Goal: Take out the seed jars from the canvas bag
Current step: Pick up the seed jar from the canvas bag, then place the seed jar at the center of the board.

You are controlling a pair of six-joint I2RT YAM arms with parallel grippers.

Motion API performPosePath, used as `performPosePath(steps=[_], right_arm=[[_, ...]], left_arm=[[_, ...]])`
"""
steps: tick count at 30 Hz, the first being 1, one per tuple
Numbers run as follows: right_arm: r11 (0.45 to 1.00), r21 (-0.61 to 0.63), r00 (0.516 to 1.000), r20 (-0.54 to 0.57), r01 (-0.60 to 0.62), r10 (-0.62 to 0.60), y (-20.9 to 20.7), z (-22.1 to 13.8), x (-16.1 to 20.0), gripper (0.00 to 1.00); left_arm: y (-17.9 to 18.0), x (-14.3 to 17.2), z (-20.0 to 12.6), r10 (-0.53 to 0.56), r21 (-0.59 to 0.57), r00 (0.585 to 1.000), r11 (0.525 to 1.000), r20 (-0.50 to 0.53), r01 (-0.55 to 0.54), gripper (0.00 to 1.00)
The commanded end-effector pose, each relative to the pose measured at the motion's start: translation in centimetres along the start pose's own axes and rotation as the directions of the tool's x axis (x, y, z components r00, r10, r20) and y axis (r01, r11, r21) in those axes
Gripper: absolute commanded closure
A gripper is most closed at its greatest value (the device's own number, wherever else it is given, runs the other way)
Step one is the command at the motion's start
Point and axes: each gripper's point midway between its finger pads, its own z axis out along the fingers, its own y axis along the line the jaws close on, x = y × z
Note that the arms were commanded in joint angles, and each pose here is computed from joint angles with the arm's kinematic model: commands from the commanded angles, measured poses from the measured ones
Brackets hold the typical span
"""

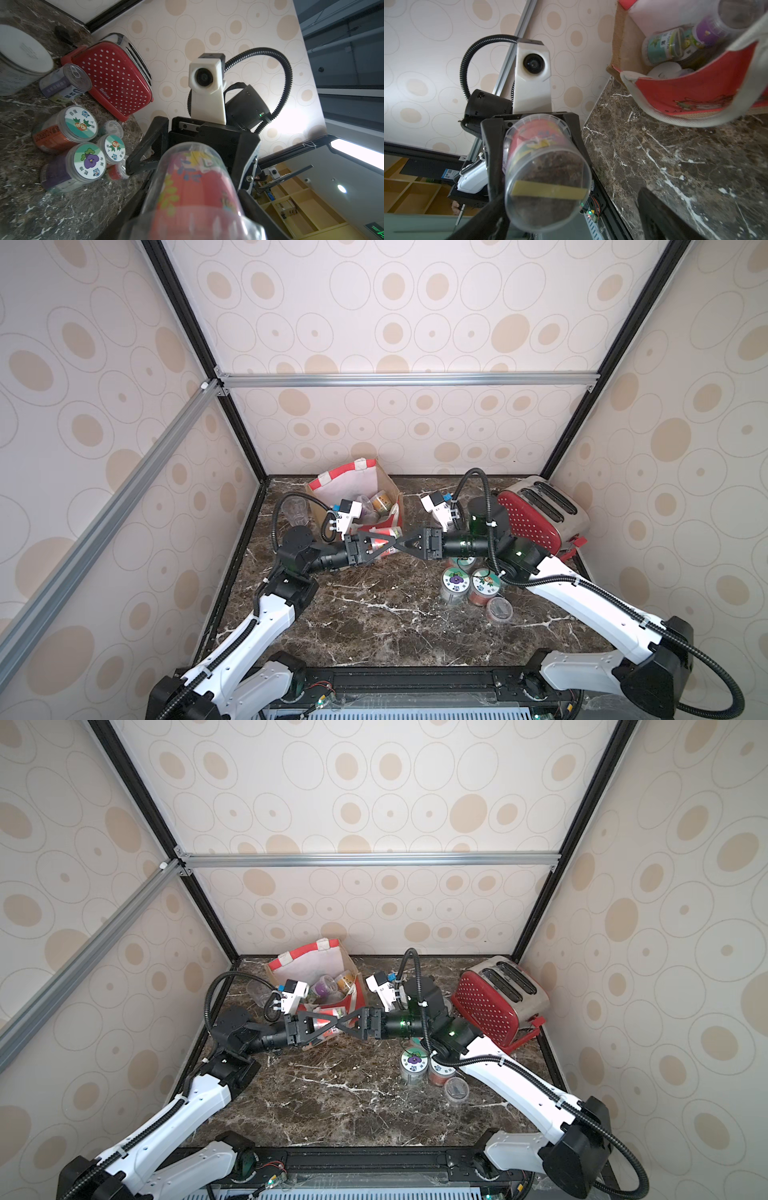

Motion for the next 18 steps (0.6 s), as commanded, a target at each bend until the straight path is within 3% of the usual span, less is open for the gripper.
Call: performPosePath(steps=[1,6,10,14,18], right_arm=[[0.995,0.094,0.999,0.020,0.028,-0.030,-1.1,-2.0,0.6,0.00],[0.967,0.252,0.996,0.077,0.024,-0.044,-3.2,-5.3,1.1,0.00],[0.897,0.441,0.991,0.108,0.018,-0.073,-5.6,-8.4,1.6,0.00],[0.838,0.545,0.987,0.132,0.007,-0.094,-7.1,-10.6,1.8,0.00],[0.814,0.581,0.985,0.143,-0.009,-0.092,-7.8,-11.5,2.0,0.00]], left_arm=[[0.2,-0.6,-0.2,0.061,-0.085,0.998,0.995,0.008,-0.060,0.40],[2.6,-0.6,-0.5,0.082,-0.234,0.997,0.969,-0.011,-0.082,0.40],[5.2,0.1,-0.4,0.102,-0.404,0.993,0.907,-0.060,-0.118,0.42],[8.3,2.2,0.9,0.114,-0.576,0.977,0.793,-0.181,-0.199,0.44],[12.2,4.1,1.7,0.094,-0.716,0.952,0.638,-0.292,-0.283,0.45]])
